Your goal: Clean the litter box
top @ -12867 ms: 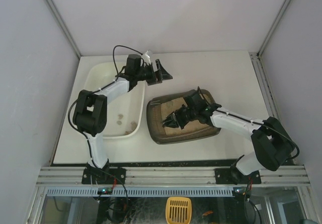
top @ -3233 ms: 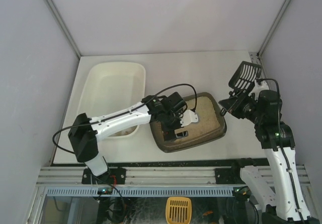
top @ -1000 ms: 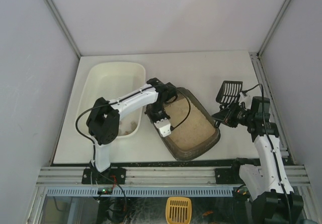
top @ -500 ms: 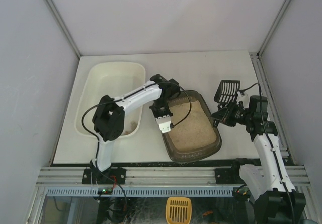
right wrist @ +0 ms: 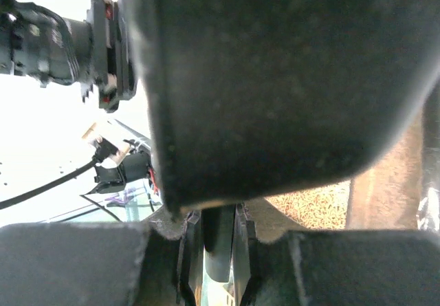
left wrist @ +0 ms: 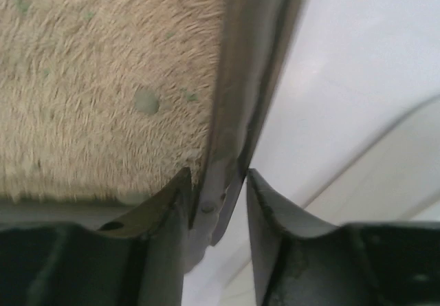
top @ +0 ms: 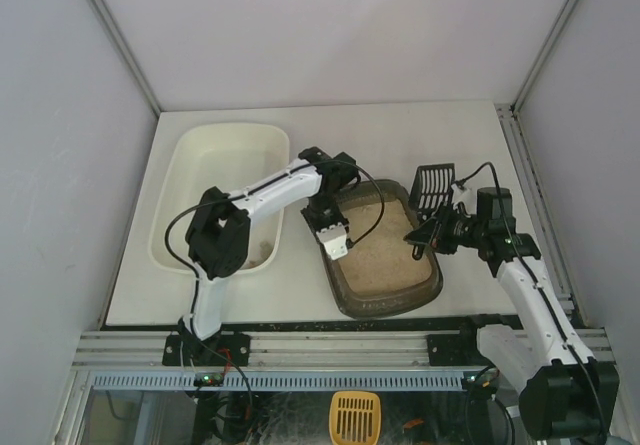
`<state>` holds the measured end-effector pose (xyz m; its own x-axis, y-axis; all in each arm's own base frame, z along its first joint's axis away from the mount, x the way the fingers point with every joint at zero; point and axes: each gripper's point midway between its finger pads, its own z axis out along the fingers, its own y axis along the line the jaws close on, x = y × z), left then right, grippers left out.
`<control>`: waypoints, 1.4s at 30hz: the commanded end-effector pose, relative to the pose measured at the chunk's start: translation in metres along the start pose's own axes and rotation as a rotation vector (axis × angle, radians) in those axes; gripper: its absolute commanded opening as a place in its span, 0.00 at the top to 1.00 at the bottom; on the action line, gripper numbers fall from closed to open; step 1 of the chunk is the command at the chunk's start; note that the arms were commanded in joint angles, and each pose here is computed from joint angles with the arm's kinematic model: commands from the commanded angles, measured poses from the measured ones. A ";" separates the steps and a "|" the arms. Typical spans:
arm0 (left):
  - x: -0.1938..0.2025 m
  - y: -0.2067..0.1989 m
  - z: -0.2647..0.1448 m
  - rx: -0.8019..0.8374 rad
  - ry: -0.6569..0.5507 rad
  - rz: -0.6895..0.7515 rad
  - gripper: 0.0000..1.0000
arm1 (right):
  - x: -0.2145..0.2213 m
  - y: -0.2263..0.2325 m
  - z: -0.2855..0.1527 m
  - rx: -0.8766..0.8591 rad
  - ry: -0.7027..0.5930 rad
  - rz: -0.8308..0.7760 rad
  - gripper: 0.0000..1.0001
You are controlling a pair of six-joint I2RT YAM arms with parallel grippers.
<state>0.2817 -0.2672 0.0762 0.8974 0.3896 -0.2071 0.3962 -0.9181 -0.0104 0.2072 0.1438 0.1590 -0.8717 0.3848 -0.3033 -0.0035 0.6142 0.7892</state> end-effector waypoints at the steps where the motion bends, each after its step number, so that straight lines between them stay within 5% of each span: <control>1: 0.001 0.084 -0.077 -0.464 0.044 -0.007 0.56 | -0.006 0.015 0.001 0.015 -0.010 -0.072 1.00; 2: -0.002 0.084 -0.083 -0.480 0.040 -0.021 0.53 | -0.004 0.019 0.001 0.018 0.001 -0.079 1.00; 3: -0.004 0.084 -0.088 -0.501 0.033 -0.029 0.10 | -0.002 0.023 0.000 0.022 0.009 -0.087 1.00; 4: -0.006 0.085 -0.093 -0.528 0.031 -0.038 0.01 | -0.001 0.028 -0.002 0.023 0.015 -0.094 1.00; 14: -0.030 0.073 -0.151 -0.770 -0.102 -0.238 0.00 | 0.029 0.051 -0.020 0.164 0.191 0.073 1.00; 20: 0.002 0.109 -0.207 -0.938 -0.492 -0.783 0.00 | 0.070 0.081 -0.023 0.127 0.463 0.353 1.00; 24: 0.023 0.129 -0.236 -0.888 -0.897 -1.109 0.00 | 0.077 0.099 -0.021 0.131 0.441 0.434 1.00; 27: 0.052 0.138 -0.249 -0.916 -1.076 -1.223 0.00 | 0.080 0.124 -0.012 0.039 0.423 0.527 1.00; 36: 0.075 0.160 -0.243 -0.942 -1.366 -1.326 0.00 | 0.112 0.126 0.045 0.033 0.500 0.623 1.00; 42: 0.075 0.163 -0.228 -0.888 -1.477 -1.353 0.00 | 0.092 0.115 0.072 -0.016 0.387 0.650 1.00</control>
<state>0.4620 -0.3646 0.2624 -0.4797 -0.0394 -0.8766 0.8303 0.3029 -0.4679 0.1237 0.2872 0.1590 -0.8078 0.3493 0.4748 0.5894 0.4933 0.6398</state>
